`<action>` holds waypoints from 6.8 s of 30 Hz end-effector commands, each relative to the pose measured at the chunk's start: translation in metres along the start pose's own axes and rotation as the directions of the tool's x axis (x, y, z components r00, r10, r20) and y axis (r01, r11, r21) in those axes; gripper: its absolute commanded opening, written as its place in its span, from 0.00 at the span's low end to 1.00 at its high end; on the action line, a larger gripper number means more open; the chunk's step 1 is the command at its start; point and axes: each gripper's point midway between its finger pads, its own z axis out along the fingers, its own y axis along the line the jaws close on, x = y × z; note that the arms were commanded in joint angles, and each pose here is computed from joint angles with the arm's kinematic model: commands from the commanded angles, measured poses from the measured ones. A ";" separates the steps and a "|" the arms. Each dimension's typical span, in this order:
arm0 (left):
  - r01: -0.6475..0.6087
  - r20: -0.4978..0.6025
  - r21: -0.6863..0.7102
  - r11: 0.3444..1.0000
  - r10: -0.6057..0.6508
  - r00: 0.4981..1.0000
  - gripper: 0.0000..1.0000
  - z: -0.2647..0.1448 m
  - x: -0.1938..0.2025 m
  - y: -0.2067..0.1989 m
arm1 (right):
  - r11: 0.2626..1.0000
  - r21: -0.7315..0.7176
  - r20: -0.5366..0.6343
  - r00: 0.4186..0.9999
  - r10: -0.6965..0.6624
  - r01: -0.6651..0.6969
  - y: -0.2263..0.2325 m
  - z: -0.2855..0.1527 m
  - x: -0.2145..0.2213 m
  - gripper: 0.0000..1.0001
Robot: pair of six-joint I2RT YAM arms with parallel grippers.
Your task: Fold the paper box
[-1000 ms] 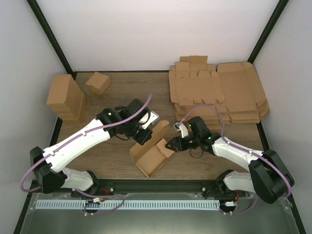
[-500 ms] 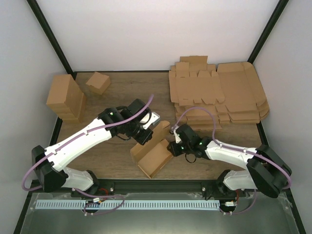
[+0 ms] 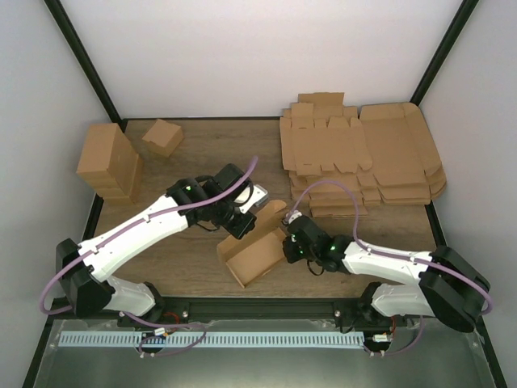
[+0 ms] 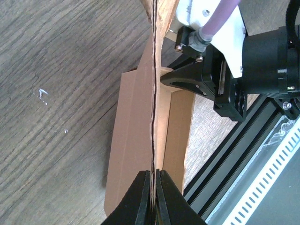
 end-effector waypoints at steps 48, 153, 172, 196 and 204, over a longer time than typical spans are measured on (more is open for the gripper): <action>-0.012 0.064 0.035 0.999 0.010 0.998 0.04 -0.048 -0.012 -0.003 | 0.993 0.080 0.144 0.985 -0.092 0.081 0.024 -0.016 -0.025 0.21; 0.455 0.454 -0.007 0.890 -0.402 0.795 0.73 0.009 0.017 0.122 | 0.964 -0.085 0.166 0.951 0.262 -0.251 -0.057 -0.079 -0.113 0.92; 0.417 0.355 -0.026 0.909 -0.381 0.853 0.27 0.038 0.016 0.125 | 0.982 -0.165 0.150 0.982 0.115 -0.090 -0.043 -0.043 -0.128 0.77; 0.461 0.357 -0.091 0.883 -0.403 0.842 0.04 0.036 0.017 0.121 | 0.994 -0.072 0.082 0.993 0.090 -0.084 -0.022 -0.045 -0.106 0.47; 0.461 0.362 -0.105 0.881 -0.398 0.843 0.04 0.037 0.017 0.120 | 0.995 -0.023 0.112 0.989 0.098 -0.096 -0.014 -0.046 -0.109 0.37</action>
